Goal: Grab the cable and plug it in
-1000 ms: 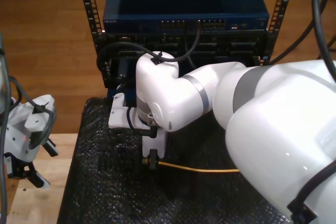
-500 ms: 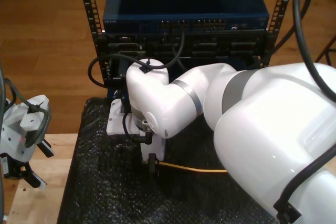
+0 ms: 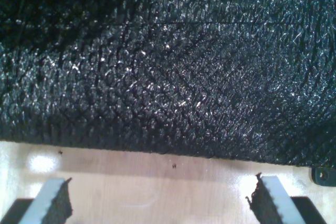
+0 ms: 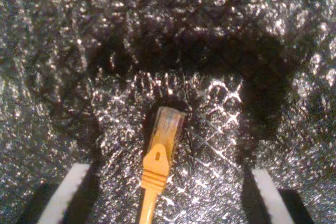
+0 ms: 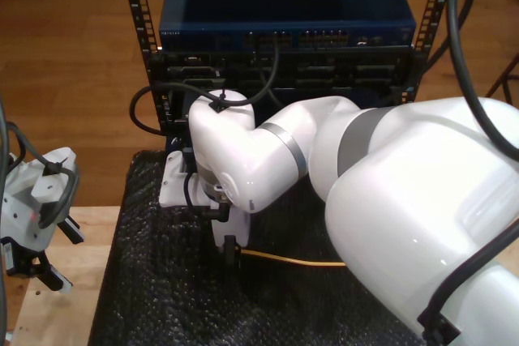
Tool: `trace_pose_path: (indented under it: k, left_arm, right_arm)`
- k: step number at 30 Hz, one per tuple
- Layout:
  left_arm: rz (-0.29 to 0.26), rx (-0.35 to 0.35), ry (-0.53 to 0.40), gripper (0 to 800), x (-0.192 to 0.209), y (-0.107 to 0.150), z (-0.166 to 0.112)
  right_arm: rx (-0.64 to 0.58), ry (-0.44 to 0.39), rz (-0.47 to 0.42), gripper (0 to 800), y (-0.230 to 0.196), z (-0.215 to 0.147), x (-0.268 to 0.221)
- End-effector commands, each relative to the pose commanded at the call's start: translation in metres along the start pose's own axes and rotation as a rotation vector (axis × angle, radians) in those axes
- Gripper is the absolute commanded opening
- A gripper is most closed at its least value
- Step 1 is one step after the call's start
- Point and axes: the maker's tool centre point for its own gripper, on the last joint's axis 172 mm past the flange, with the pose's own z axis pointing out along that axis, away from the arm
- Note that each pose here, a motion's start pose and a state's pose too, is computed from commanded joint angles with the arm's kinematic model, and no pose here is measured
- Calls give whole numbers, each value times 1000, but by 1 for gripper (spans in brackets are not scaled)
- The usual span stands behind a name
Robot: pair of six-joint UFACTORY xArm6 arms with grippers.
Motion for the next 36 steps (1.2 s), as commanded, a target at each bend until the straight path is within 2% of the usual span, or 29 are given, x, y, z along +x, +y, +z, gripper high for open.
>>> trace_pose_path:
  k: [11, 36]
  left_arm:
    - [2, 1, 1, 800, 1, -1, 0]
    - [1, 2, 2, 800, 1, -1, 0]
  right_arm:
    - [4, -5, 19, 510, -1, 4, 0]
    - [-49, -50, 44, 387, 8, 1, -9]
